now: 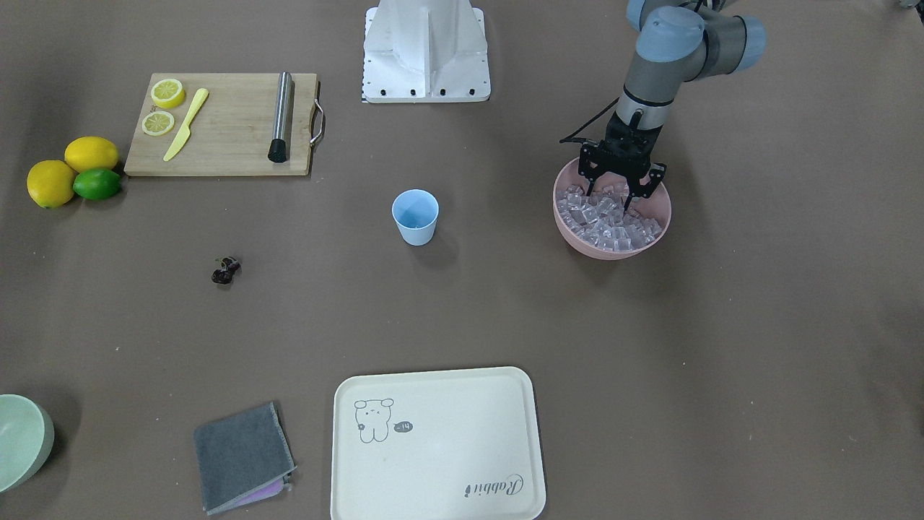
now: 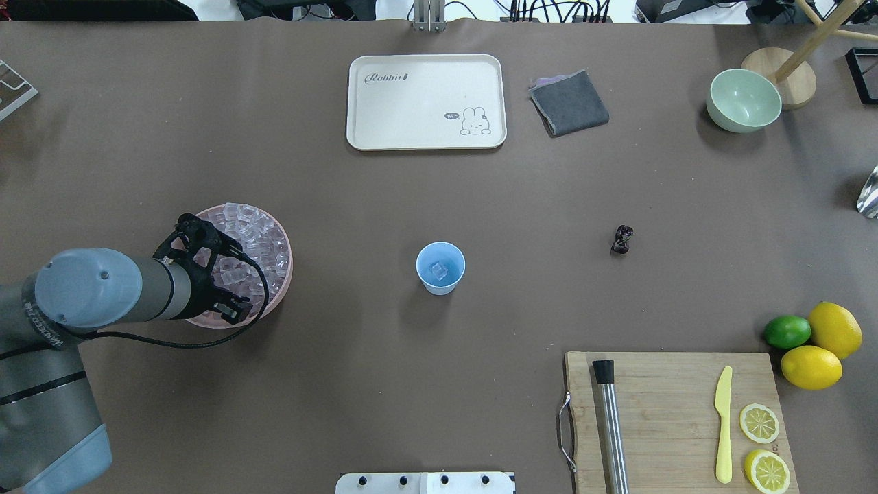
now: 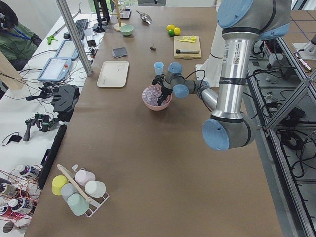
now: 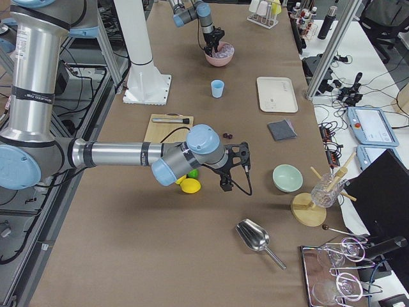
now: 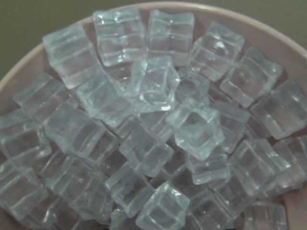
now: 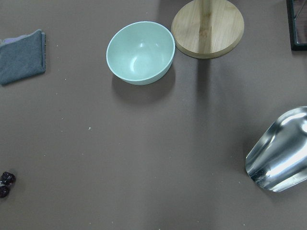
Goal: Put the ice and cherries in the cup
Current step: 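Lower the left gripper into the ice and grasp another cube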
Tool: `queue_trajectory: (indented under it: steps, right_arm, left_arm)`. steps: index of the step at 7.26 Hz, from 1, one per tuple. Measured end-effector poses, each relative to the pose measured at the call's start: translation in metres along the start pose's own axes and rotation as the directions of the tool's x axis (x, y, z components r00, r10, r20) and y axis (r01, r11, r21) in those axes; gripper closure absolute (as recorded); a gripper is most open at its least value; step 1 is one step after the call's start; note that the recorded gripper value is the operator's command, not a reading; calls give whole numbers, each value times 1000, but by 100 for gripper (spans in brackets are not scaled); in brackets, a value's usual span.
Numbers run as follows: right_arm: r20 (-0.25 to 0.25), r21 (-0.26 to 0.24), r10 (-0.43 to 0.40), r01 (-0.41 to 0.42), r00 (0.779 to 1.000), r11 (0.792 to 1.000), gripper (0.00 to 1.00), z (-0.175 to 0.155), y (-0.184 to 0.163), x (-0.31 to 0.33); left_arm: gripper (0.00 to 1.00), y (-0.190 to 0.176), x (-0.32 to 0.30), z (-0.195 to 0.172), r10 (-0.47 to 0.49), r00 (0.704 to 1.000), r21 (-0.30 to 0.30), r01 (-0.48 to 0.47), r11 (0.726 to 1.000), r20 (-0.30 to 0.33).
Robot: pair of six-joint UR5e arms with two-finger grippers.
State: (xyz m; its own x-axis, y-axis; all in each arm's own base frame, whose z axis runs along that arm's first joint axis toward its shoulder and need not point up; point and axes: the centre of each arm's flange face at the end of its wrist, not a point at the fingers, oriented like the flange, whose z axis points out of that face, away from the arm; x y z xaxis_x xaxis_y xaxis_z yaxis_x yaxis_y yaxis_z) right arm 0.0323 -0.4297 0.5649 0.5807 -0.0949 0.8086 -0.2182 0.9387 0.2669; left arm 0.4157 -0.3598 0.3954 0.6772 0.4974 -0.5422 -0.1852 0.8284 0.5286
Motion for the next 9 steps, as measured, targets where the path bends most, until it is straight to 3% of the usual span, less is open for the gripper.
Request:
queue_trajectory:
  steps: [1, 5, 9]
  right_arm:
    - [0, 0, -1, 1, 1000, 1000, 0, 0, 0, 0]
    - [1, 1, -2, 2, 1000, 1000, 0, 0, -1, -1]
    - [1, 1, -2, 2, 1000, 1000, 0, 0, -1, -1]
  left_arm:
    - [78, 0, 0, 0, 3, 1000, -1, -3, 1000, -1]
    - [100, 0, 1, -3, 7, 1000, 0, -7, 1000, -8]
    - [100, -3, -1, -16, 3, 1000, 15, -3, 1000, -21]
